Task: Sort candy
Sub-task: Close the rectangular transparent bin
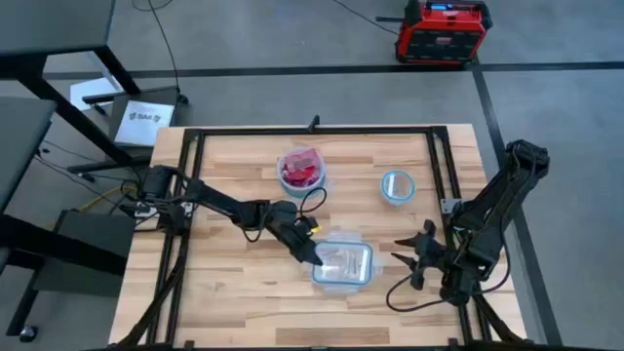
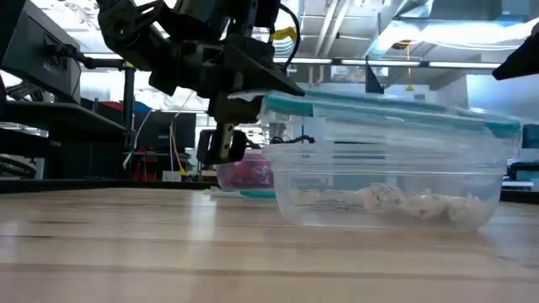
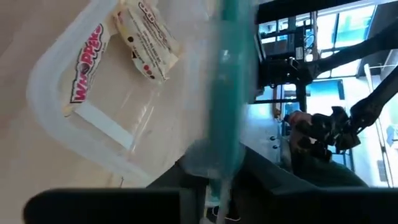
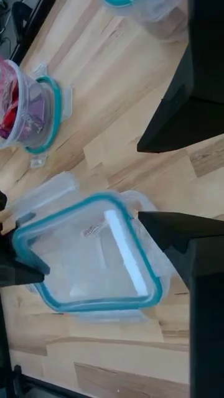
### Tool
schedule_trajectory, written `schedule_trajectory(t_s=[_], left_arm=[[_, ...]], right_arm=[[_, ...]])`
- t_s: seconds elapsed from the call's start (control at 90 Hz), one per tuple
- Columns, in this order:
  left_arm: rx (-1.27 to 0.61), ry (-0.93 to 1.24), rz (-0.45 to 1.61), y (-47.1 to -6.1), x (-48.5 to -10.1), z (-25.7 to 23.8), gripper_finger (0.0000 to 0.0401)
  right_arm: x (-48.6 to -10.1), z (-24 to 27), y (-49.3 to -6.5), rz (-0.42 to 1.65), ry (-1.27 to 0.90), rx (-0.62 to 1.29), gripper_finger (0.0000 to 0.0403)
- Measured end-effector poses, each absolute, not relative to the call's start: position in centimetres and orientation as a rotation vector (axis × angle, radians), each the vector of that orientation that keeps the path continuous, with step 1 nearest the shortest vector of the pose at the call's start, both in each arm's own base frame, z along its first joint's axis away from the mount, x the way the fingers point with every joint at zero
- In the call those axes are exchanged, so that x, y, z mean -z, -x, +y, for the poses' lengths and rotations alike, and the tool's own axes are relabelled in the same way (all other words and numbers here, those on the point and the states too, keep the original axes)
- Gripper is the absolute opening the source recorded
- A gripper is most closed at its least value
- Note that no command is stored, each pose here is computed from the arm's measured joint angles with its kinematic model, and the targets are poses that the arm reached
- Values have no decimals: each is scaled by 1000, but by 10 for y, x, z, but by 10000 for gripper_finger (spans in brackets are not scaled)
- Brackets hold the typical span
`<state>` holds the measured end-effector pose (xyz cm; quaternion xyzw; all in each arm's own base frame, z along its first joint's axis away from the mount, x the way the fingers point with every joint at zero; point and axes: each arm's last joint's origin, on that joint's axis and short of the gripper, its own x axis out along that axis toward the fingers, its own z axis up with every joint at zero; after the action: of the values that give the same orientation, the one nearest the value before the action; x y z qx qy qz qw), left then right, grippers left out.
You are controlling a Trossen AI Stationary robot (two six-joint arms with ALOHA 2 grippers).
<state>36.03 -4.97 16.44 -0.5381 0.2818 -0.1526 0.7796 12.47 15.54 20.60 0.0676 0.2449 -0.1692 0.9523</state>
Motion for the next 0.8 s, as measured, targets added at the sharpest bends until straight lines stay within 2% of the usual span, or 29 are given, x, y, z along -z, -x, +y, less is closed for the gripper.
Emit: schedule_trajectory(t_s=[0.289,0.589,0.8], left_arm=[[337,1134,606,-360,-164,-50,108],[355,1094,594,-360,-165,-52,114],[359,1056,583,-360,-164,-52,114]], right_arm=[[-206,155,-125,497,-139,344,148],[-205,155,-130,490,-154,361,148],[-201,166,-167,507,-110,261,148]])
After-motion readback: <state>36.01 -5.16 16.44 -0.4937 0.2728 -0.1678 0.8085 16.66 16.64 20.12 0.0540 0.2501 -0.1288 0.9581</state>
